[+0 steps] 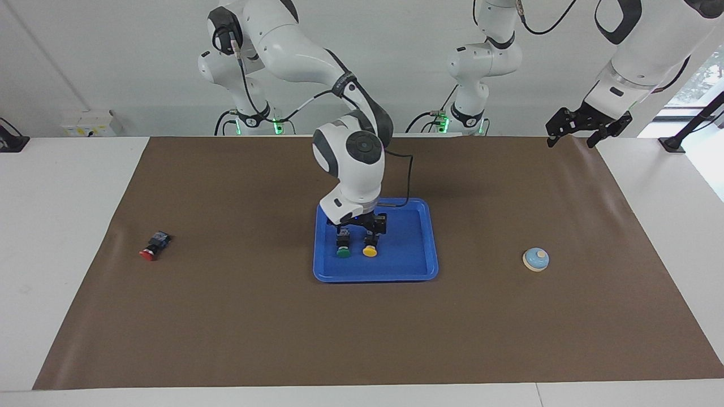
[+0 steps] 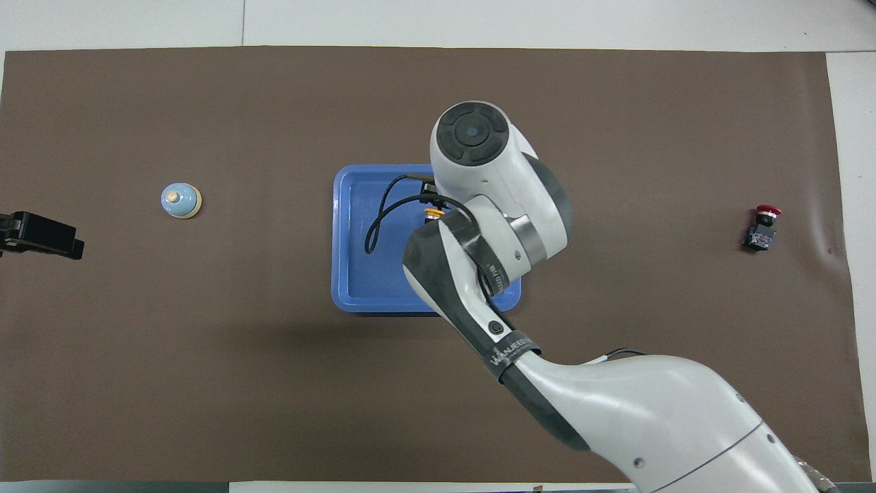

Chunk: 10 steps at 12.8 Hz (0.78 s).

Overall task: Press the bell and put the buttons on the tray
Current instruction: 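Carry the yellow button into the tray beside the green one, then reach the right gripper to the red button and grasp it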

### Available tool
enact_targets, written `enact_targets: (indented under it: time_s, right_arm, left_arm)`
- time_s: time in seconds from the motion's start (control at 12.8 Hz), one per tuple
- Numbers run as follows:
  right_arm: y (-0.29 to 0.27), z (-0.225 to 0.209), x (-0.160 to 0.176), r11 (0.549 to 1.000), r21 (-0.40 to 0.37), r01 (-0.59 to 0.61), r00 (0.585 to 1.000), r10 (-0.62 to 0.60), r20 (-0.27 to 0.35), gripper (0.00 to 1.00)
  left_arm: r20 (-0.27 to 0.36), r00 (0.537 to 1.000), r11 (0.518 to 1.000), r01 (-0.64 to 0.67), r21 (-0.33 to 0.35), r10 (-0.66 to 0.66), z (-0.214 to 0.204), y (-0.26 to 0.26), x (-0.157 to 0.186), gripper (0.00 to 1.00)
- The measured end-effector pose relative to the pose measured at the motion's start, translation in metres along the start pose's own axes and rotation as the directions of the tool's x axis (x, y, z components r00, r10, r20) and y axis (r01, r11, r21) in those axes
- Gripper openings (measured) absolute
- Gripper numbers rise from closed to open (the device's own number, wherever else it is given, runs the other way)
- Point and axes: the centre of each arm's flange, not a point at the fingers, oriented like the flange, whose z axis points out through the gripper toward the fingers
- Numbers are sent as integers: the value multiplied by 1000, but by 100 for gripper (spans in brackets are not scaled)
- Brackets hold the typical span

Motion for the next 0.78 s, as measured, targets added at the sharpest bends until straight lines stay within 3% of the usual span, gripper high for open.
enact_targets:
  time_s: [0.39,0.55,0.78]
  right_arm:
    - [175,-63,89,998,-53,-42,999,43,19,100]
    - [255,-60,120,998,-55,-41,998,44,42,100]
    - [358,-24,140,998,-62,-6,996,11,84,100]
  left_arm:
    - [0,1000,1000,0,0,0,0,0,0,100]
    - [0,1000,1000,0,0,0,0,0,0,100]
    - [0,1000,1000,0,0,0,0,0,0,100]
